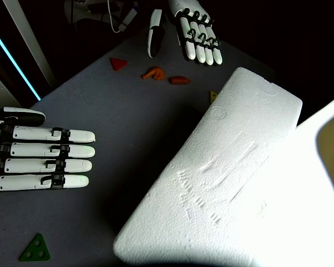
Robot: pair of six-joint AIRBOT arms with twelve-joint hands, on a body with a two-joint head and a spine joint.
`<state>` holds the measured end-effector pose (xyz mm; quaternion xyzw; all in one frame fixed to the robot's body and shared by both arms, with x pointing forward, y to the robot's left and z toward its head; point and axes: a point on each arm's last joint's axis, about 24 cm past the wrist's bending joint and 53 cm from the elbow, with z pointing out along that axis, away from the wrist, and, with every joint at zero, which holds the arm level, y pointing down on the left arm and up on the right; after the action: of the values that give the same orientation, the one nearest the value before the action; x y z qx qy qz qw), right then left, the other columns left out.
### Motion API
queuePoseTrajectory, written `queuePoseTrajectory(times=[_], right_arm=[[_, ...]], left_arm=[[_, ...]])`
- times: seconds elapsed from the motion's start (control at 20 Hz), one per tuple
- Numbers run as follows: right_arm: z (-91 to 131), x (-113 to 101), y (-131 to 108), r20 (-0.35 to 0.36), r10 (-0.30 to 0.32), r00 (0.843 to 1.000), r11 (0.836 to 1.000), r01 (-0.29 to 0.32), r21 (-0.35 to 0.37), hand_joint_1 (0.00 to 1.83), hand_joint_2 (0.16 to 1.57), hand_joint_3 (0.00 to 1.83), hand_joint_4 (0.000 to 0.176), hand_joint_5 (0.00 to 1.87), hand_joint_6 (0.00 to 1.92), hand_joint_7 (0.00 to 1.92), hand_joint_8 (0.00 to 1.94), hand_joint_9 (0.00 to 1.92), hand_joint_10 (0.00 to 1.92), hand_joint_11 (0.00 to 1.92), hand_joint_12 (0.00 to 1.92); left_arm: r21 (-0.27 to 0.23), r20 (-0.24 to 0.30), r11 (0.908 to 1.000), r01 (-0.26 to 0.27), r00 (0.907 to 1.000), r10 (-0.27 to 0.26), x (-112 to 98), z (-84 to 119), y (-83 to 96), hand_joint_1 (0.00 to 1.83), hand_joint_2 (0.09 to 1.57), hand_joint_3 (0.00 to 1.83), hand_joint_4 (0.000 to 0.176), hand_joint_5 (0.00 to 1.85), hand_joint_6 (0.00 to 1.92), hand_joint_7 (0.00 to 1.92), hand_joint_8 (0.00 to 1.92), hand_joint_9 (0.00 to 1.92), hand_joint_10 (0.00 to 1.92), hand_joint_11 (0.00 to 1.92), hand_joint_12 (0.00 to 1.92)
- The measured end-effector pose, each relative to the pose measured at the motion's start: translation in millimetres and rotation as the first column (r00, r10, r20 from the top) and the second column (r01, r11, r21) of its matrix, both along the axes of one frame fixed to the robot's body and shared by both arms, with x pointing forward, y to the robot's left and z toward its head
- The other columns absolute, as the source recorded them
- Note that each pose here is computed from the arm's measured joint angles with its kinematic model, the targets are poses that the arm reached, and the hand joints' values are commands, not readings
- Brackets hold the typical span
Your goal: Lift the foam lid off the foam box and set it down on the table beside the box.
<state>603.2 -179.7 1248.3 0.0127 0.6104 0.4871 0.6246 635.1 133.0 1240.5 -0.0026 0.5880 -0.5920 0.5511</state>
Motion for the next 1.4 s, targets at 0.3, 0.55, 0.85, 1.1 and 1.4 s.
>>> queuePoseTrajectory(times=[0.3, 0.55, 0.85, 1.1, 1.4], right_arm=[[-1.7, 2.6, -2.0, -0.004, -0.017, 1.0, 1.0, 0.017, 0.001, 0.51, 1.22, 0.0, 0.0, 0.0, 0.0, 0.0, 0.0, 0.0, 0.0, 0.0, 0.42], [7.9, 6.3, -12.4, 0.022, -0.06, 0.998, 0.997, 0.059, 0.039, 0.52, 1.23, 0.01, 0.0, 0.0, 0.0, 0.0, 0.0, 0.0, 0.0, 0.0, 0.0], [22.5, 8.3, -28.7, 0.067, -0.123, 0.99, 0.988, 0.116, 0.099, 0.75, 1.29, 0.02, 0.0, 0.0, 0.0, 0.0, 0.0, 0.0, 0.0, 0.0, 0.0], [34.5, 12.9, -46.8, 0.11, -0.194, 0.975, 0.975, 0.179, 0.132, 0.41, 1.21, 0.03, 0.0, 0.0, 0.0, 0.0, 0.0, 0.0, 0.0, 0.0, 0.53], [31.8, 27.9, -68.2, 0.1, -0.28, 0.955, 0.951, 0.261, 0.167, 0.42, 1.25, 0.0, 0.0, 0.0, 0.0, 0.0, 0.0, 0.0, 0.0, 0.02, 0.01]], left_arm=[[-0.005, -0.039, 0.9999, 0.014, 0.9991, -0.014, -7.9, -12.3, -3.1, 0.26, 1.28, 0.0, 0.015, 0.07, 0.0, 0.0, 0.0, 0.0, 0.0, 0.0, 0.0], [-0.053, -0.016, 0.9983, -0.022, 0.9996, 0.021, -6.0, -1.4, 8.8, 0.24, 1.28, 0.0, 0.047, 0.02, 0.0, 0.0, 0.0, 0.0, 0.0, 0.0, 0.0], [-0.096, 0.0, 0.9933, -0.064, 0.998, 0.064, -7.4, 2.5, 21.5, 0.3, 1.28, 0.0, 0.022, 0.0, 0.0, 0.0, 0.0, 0.0, 0.0, 0.0, 0.0], [-0.166, 0.025, 0.9751, -0.147, 0.9878, 0.154, 0.6, 17.4, 46.2, 0.4, 1.2, 0.0, 0.016, 0.0, 0.0, 0.0, 0.0, 0.0, 0.0, 0.0, 0.0], [-0.208, 0.028, 0.9531, -0.22, 0.9726, 0.231, 13.9, 23.8, 64.0, 0.48, 1.17, 0.0, 0.072, 0.0, 0.0, 0.0, 0.0, 0.0, 0.0, 0.01, 0.01]])
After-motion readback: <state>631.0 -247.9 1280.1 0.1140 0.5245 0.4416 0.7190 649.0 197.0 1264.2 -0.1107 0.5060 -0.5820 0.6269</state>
